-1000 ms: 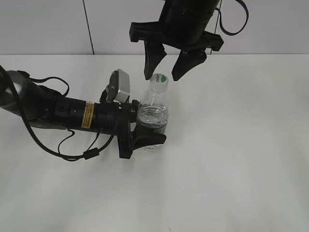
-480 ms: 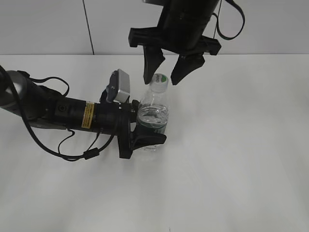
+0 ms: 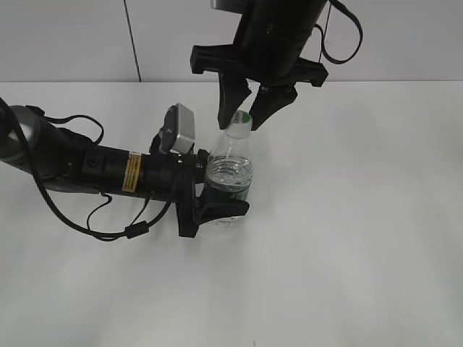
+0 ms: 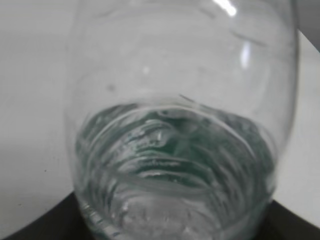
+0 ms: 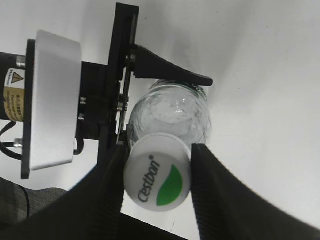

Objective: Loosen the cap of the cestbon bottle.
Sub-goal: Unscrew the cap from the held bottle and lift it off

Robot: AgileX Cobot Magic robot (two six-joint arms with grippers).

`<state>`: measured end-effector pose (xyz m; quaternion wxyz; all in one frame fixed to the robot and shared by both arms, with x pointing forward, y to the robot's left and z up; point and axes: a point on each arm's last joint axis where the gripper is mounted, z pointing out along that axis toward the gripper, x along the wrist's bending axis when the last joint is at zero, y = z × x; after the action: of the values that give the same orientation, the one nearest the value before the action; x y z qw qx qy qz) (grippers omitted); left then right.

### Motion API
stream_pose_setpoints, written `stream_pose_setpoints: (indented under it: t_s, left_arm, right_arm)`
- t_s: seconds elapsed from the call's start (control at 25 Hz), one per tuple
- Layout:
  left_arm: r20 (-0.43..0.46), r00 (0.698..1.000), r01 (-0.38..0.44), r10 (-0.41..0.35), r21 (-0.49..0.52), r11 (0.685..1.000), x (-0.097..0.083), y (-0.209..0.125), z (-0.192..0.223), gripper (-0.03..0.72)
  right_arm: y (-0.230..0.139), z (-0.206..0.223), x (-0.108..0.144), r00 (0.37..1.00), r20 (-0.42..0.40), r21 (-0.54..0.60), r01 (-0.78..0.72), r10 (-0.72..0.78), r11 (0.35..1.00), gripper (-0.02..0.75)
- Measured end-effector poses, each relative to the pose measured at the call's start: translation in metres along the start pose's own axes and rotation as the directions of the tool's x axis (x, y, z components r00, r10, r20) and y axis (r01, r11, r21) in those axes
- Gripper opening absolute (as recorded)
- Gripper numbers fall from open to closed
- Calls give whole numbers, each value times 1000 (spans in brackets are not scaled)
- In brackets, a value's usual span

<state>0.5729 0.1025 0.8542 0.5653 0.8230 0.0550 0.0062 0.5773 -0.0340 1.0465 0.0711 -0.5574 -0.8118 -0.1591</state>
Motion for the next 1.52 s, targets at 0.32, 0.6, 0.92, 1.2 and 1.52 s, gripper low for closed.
stream_pose_setpoints:
  t_s: [0.32, 0.6, 0.92, 1.2, 1.52]
  left_arm:
    - [-3, 1000, 0, 0, 4, 1000, 0, 0, 0, 414]
    - [-6, 1000, -4, 4, 4, 1000, 1, 0, 0, 414]
    - [-7, 1000, -6, 6, 4, 1000, 1, 0, 0, 414]
    - [6, 1000, -8, 8, -8, 1000, -1, 0, 0, 414]
    - [4, 1000, -7, 7, -5, 1000, 0, 0, 0, 414]
  right_arm:
    - [0, 0, 0, 1000, 1, 0, 18, -18, 1000, 305]
    - [0, 0, 0, 980, -3, 0, 197, -197, 980, 305]
    - [0, 0, 1, 880, -7, -2, 474, -474, 880, 303]
    - [0, 0, 1, 741, -14, -9, 672, -672, 741, 302]
    - [0, 0, -2, 531, 27, 36, 846, -847, 532, 302]
